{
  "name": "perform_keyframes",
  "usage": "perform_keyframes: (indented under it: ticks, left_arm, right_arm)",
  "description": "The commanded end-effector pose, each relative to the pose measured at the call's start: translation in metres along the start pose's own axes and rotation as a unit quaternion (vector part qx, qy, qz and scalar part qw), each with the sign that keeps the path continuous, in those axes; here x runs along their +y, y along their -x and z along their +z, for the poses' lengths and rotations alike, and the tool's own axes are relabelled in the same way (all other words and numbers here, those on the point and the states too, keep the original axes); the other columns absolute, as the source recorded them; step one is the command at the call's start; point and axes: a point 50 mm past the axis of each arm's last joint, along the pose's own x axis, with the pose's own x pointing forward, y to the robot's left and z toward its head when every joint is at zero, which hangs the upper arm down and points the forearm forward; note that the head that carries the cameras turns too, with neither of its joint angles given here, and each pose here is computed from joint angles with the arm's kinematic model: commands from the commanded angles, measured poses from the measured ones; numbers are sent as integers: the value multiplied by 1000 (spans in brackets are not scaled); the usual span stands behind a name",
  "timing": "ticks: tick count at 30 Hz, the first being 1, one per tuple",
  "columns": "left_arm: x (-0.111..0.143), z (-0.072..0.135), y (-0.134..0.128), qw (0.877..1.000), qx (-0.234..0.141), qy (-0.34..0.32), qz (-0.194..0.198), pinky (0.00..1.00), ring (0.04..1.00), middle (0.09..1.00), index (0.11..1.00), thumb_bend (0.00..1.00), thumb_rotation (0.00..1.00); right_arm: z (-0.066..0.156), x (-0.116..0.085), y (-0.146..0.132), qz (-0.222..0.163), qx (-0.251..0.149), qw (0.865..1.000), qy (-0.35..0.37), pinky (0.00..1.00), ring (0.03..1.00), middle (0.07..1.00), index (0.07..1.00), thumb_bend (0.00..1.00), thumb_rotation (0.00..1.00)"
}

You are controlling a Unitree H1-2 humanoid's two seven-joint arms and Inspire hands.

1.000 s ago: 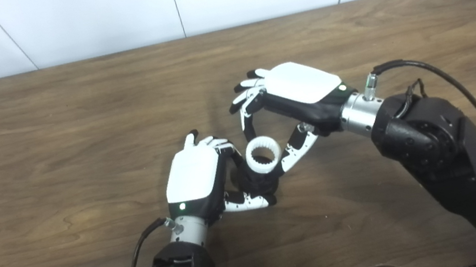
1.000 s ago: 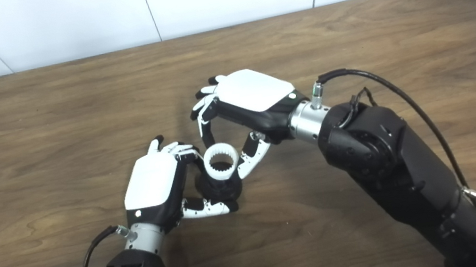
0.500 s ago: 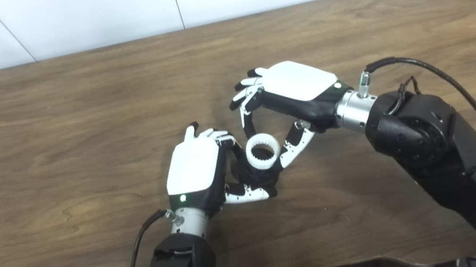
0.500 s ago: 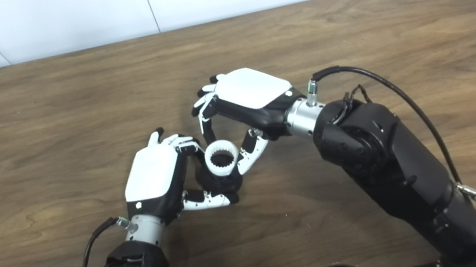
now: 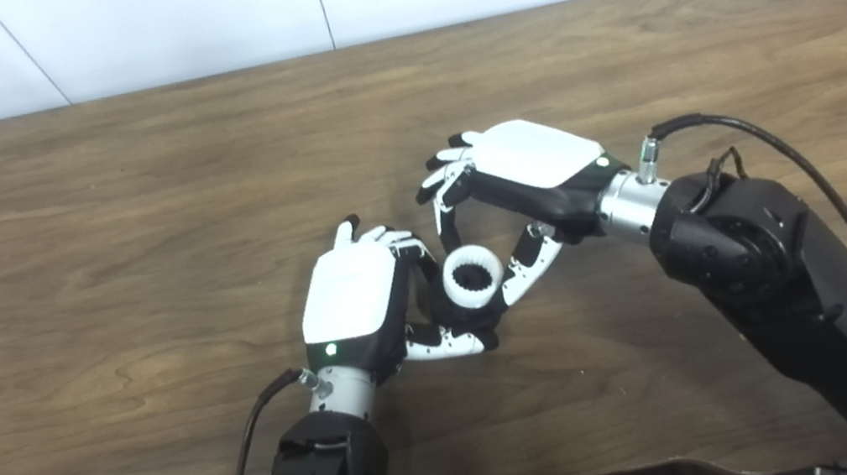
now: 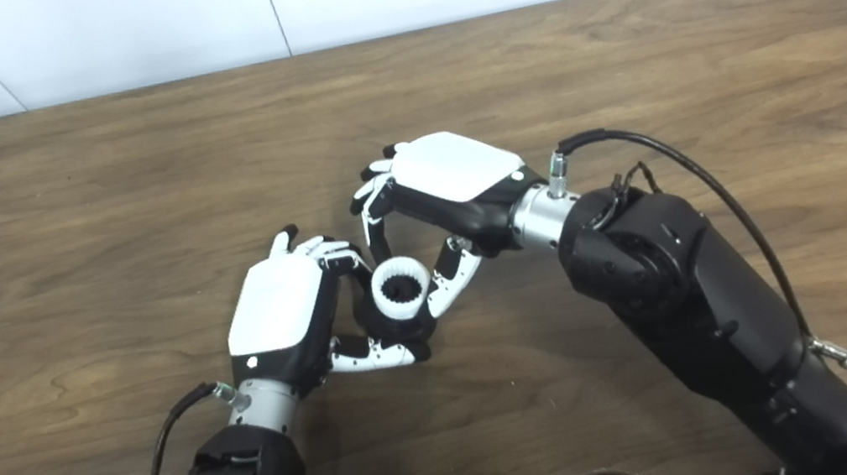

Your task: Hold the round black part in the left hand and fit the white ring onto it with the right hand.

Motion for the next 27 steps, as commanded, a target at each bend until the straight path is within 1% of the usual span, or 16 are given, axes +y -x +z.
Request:
perform_keyframes:
  ticks: [1, 12, 27]
  left_arm:
    - [-3, 6, -1, 1000, -12, -1, -18, 1000, 858, 763, 483, 523, 56]
    - [-4, 6, -2, 1000, -13, -4, -17, 1000, 860, 763, 483, 524, 55]
    - [-3, 7, -1, 1000, -15, -3, -12, 1000, 861, 757, 482, 524, 55]
  right_arm:
    - [5, -10, -1, -23, -19, 999, 20, 1000, 934, 830, 485, 521, 139]
    - [9, -9, -3, -25, -21, 999, 24, 1000, 930, 829, 485, 521, 140]
    - [3, -6, -4, -26, -13, 999, 16, 1000, 927, 824, 485, 521, 138]
